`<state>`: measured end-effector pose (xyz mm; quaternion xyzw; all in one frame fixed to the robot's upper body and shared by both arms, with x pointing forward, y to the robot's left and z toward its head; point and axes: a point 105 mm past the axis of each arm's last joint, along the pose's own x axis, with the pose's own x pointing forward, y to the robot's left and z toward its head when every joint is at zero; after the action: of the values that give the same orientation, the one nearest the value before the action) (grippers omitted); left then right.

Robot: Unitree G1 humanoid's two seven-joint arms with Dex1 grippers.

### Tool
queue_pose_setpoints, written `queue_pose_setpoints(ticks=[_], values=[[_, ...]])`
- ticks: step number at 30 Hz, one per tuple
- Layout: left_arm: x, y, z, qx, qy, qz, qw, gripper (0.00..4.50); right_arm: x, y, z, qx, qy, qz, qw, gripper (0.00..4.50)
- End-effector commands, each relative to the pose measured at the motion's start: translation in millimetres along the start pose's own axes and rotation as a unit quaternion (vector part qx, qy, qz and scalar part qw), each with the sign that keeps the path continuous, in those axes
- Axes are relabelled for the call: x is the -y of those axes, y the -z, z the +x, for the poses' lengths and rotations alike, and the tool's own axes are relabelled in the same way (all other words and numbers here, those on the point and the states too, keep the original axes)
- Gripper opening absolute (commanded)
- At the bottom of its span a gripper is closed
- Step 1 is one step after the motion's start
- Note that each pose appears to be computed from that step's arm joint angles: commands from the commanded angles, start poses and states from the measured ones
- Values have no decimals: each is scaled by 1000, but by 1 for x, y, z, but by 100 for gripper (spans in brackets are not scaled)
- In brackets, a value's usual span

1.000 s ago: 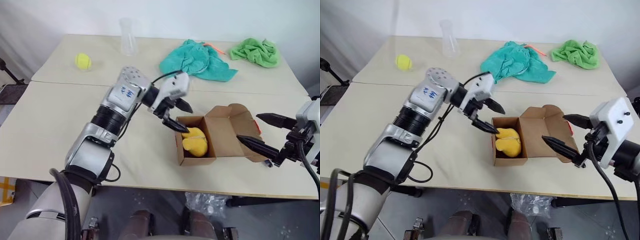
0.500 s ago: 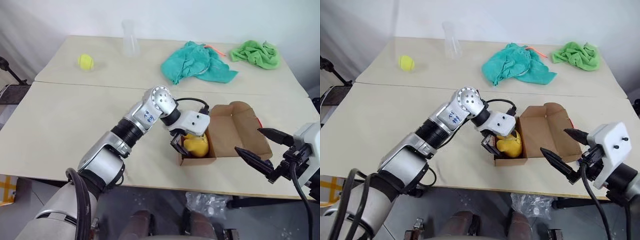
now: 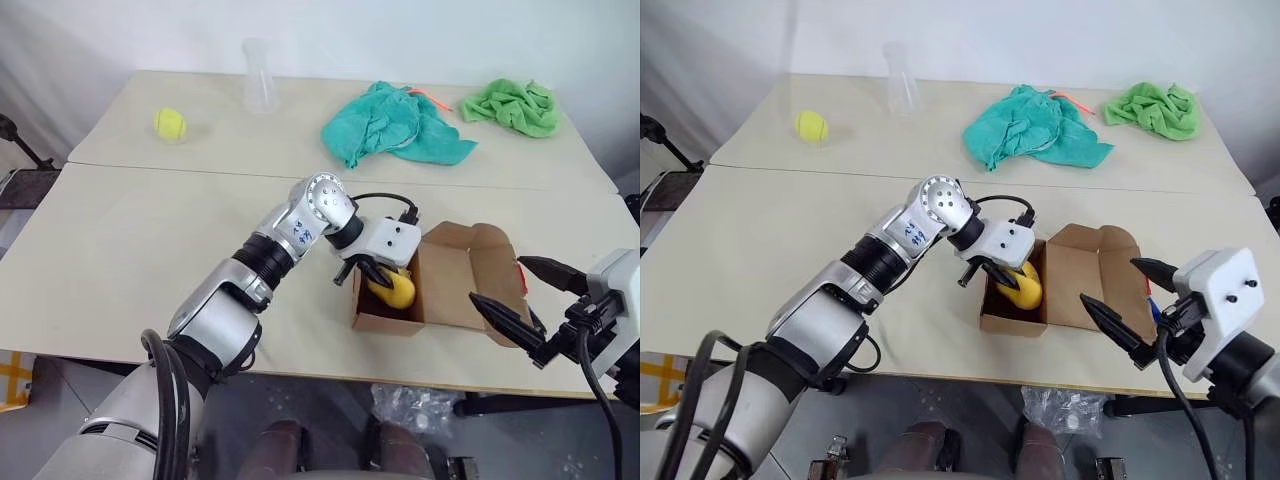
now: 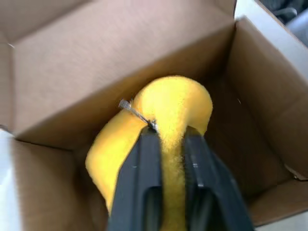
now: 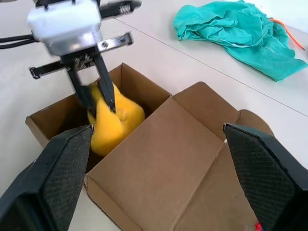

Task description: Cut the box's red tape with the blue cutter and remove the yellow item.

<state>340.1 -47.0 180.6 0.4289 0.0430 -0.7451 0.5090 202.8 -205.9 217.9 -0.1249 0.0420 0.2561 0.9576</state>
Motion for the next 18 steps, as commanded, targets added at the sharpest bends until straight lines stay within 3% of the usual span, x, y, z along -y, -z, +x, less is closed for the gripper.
queue_pose_setpoints(ticks=[1, 13, 18], values=[[-19, -38, -31, 61, -37, 7, 997, 1, 7, -8, -6, 6, 8, -23, 1000, 450], [-42, -56, -91, 193, -149, -108, 964, 1, 20, -18, -8, 17, -24, -56, 998, 450], [-60, -18, -141, 158, -304, -186, 921, 1, 29, -27, -11, 36, -44, -66, 996, 450]])
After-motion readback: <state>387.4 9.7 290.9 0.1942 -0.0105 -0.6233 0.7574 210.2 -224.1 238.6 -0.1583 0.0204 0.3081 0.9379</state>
